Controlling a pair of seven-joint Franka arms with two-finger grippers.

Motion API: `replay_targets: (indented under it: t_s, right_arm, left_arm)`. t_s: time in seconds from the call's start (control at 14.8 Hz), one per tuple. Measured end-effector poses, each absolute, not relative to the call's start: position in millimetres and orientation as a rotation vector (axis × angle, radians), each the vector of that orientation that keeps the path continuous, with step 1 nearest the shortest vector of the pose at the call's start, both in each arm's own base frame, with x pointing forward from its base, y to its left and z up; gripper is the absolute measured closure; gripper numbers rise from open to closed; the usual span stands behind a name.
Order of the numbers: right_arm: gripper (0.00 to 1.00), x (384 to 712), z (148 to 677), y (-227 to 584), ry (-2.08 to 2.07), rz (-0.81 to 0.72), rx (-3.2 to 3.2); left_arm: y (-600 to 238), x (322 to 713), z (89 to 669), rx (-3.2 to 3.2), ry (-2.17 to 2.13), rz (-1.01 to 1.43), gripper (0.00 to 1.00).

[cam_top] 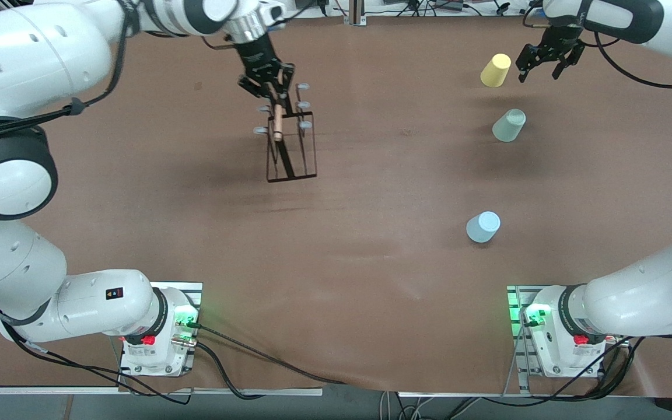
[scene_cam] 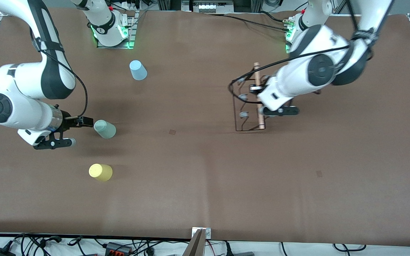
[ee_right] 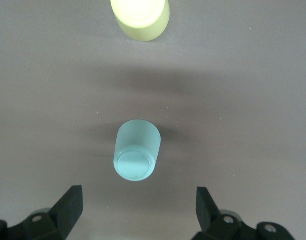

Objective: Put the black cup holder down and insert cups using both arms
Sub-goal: 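Carry the holder to mid-table with the left gripper while the right gripper lowers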

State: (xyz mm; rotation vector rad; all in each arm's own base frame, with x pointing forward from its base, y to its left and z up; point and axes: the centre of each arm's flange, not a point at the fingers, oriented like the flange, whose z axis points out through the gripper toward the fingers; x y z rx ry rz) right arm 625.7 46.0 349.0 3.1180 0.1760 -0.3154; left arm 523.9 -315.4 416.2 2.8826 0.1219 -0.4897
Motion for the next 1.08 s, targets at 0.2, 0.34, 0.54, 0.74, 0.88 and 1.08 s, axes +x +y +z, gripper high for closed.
replay_targets:
  t_s: [0.2,0.34,0.54,0.74,0.88,1.08]
  right_arm:
    - [0.0,628.6,329.0,54.3,0.195,-0.327,3.115]
    - [0.0,629.8,321.5,57.3,0.191,-0.327,3.114]
    - [0.0,630.8,314.2,57.0,0.167,-0.331,3.113]
    - [0.0,629.0,301.8,60.5,0.137,-0.363,3.107]
    - [0.0,627.7,289.7,65.2,0.086,-0.384,3.1]
    - [0.0,624.9,275.6,67.5,-0.014,-0.413,3.086]
  left_arm:
    - [-364.2,509.5,392.4,2.854,0.149,-0.49,0.84]
    - [-394.2,494.9,382.9,2.845,0.159,-0.493,0.84]
    - [-424.0,478.7,381.7,2.834,0.15,-0.457,0.84]
    - [-436.0,472.4,383.3,2.827,0.133,-0.431,0.84]
    - [-441.7,471.5,383.8,2.817,0.131,-0.403,0.84]
    - [-449.3,470.2,376.7,2.807,0.123,-0.386,0.84]
